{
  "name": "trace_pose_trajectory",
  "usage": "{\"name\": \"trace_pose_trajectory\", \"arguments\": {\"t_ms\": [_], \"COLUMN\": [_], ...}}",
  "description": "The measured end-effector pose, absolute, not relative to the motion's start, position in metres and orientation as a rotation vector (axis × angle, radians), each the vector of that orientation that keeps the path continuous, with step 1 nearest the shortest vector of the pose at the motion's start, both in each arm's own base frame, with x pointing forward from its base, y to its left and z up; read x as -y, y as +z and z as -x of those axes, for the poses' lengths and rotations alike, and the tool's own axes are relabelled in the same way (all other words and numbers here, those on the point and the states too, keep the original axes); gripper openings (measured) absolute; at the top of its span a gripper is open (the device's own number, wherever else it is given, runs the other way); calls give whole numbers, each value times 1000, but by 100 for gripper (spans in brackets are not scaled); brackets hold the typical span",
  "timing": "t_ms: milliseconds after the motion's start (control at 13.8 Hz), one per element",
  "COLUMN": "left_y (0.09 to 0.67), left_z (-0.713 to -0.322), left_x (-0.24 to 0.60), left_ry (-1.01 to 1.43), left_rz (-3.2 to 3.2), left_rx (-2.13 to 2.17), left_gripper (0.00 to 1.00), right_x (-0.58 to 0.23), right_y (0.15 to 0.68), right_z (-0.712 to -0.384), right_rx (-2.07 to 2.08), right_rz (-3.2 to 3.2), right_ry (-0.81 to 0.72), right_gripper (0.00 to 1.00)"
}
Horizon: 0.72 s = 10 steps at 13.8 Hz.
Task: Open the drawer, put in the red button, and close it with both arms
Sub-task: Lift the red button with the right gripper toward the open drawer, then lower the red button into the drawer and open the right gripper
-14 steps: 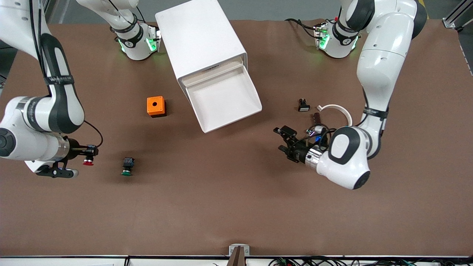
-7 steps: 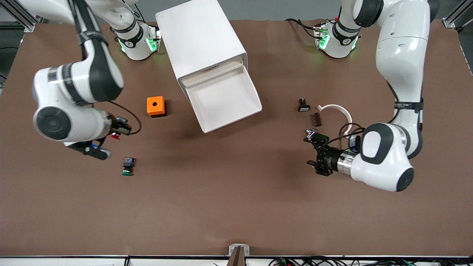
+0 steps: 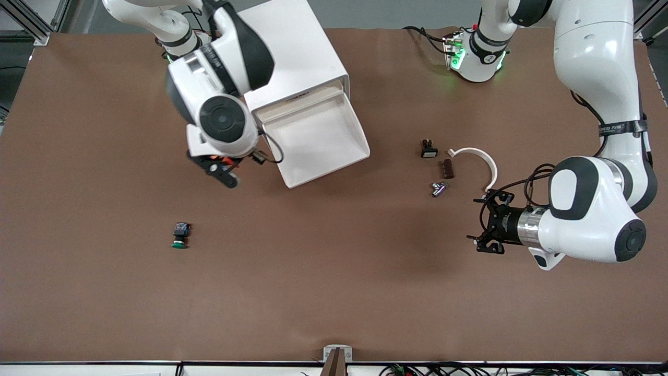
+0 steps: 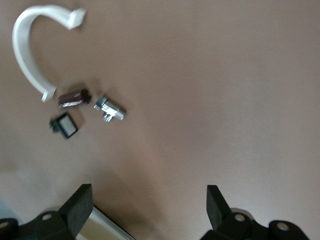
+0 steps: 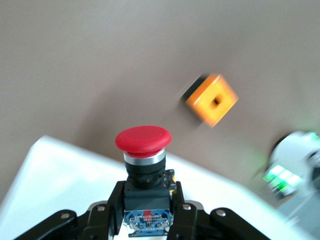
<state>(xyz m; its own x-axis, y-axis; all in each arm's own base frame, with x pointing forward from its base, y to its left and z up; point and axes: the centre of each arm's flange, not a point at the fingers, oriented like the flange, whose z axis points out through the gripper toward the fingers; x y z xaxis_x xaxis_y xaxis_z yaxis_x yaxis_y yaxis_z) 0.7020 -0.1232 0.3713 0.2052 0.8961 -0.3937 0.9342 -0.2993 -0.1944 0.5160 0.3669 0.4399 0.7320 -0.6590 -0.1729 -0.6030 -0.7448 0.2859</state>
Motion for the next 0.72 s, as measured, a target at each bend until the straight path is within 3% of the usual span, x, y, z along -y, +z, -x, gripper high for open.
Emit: {"name": "trace_pose_trajectory", "arguments": {"t_ms": [362,725], "left_y": [383,362], "left_z": [-704,-680], "left_x": [142,236], "left_ry": [-469,-425], "left_rz": [-2683,-2800], "left_rx": [-1341,-1056], "left_gripper": [100,100], "right_x": [-406,-456], "right_y": [438,395], "right_z": [-519,-499], "right_rx": [1370,1522], "right_rz": [-2758,-2668], "right_ry": [-461,-435], "right_gripper": [41,41]}}
